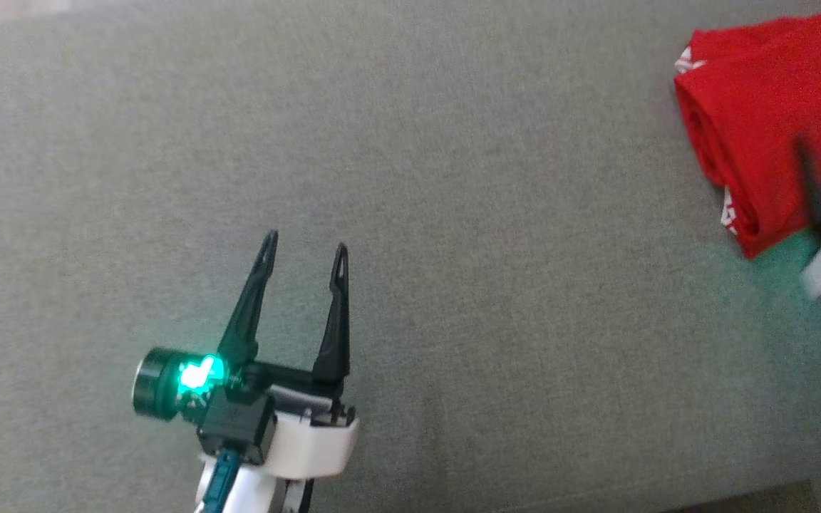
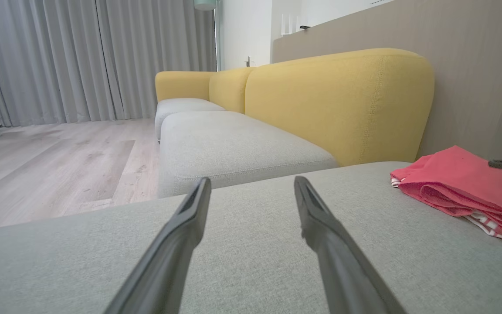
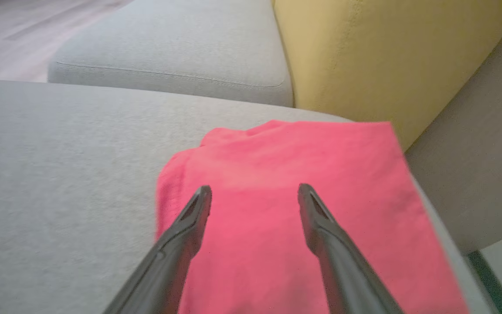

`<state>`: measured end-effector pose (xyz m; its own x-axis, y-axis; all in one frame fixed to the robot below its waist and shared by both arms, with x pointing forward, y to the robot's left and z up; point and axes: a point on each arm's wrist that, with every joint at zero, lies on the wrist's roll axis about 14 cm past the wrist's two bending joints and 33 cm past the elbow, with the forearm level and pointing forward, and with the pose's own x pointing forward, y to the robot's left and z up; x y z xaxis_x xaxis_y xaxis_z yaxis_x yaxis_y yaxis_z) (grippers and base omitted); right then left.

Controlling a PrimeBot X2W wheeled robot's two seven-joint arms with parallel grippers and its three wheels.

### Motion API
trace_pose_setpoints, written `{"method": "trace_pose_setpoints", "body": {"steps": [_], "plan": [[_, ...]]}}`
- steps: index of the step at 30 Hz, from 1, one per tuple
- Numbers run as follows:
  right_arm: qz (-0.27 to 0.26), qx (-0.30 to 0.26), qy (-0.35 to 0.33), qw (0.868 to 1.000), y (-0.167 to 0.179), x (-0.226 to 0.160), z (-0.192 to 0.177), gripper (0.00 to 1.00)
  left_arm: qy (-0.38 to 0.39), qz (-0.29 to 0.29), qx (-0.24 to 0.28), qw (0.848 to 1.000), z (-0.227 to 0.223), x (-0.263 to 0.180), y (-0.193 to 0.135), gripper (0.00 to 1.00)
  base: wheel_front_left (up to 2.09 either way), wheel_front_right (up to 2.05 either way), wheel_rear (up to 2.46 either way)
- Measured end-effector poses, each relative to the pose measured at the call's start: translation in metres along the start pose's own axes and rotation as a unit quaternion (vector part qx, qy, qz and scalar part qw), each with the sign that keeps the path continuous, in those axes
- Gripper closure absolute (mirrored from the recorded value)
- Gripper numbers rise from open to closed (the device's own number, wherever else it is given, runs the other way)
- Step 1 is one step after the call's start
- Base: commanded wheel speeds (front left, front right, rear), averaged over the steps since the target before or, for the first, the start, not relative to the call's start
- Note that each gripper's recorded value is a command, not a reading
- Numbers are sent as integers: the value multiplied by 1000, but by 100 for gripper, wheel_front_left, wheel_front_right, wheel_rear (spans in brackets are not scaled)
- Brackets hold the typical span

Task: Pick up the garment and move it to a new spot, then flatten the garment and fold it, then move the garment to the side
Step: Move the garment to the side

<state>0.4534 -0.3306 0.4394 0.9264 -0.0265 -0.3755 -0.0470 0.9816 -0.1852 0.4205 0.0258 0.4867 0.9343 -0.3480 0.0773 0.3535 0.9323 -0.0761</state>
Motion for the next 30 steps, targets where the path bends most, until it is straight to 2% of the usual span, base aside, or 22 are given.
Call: {"method": "trace_pose_setpoints", "body": {"steps": [4, 9, 15, 18, 23, 30], "plan": [[49, 46, -7, 998, 58, -15, -16, 0, -3, 26, 15, 1000, 10, -18, 9, 0, 0, 0, 0], [109, 99, -26, 989, 132, -36, -23, 0, -6, 57, 27, 998, 21, -42, 20, 0, 0, 0, 0], [162, 110, -49, 980, 193, -65, -27, 0, 23, 82, 12, 996, 10, -82, 29, 0, 0, 0, 0], [166, 111, -80, 977, 204, -75, -12, 0, 35, 109, 3, 993, 5, -103, 41, 0, 0, 0, 0], [149, 102, -156, 971, 203, -94, 24, 0, 30, 141, 8, 990, 9, -124, 56, 0, 0, 0, 0], [116, 103, -174, 972, 196, -122, 19, 0, 12, 155, 21, 988, 21, -139, 62, 0, 0, 0, 0]]}}
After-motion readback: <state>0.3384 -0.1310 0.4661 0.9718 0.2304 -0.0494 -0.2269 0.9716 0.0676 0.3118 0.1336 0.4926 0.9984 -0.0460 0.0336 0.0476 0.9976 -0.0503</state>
